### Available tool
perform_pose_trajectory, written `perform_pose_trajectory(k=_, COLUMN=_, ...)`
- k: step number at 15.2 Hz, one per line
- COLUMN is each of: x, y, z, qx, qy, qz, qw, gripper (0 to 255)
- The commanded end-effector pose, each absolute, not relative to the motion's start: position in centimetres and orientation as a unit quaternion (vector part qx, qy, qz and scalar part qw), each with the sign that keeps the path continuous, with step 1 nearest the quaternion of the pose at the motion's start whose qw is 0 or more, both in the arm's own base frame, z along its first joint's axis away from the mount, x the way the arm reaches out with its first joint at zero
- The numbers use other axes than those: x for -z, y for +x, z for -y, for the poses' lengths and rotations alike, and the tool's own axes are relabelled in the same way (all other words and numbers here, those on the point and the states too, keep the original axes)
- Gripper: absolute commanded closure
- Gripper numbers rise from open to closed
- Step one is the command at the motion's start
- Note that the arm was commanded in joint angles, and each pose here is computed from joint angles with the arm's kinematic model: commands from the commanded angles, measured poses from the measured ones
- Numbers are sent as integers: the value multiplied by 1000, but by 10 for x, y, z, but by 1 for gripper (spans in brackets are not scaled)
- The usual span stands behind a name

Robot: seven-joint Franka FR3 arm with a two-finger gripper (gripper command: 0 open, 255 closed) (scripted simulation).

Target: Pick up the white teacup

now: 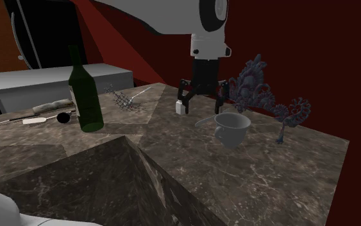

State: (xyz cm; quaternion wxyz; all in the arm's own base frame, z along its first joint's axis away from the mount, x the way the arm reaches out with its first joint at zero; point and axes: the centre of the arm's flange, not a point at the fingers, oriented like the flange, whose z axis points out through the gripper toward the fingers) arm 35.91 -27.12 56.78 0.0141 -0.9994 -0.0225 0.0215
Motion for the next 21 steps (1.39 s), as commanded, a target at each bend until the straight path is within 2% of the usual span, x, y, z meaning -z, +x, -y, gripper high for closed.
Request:
perform_pose_trajectory(k=1, x=-563, y=364, z=299, qx=-21, qy=-999, qz=20, qw=16, gripper=0)
perform_pose_trajectory(k=4, x=-555, y=372, z=334, qx=-20, qy=-999, qz=17, qw=19, gripper=0)
perform_pose_trajectory(k=13, x=-515, y=372, z=334, qx=-20, qy=-999, qz=17, qw=19, gripper=0)
perform_pose_trajectory(k=14, x=-516, y=372, z=334, qx=-20, qy=-999, qz=17, qw=19, gripper=255)
perform_pose_trajectory(k=21, x=-516, y=372, z=334, qx=-20, qy=-999, qz=17, qw=19, gripper=255)
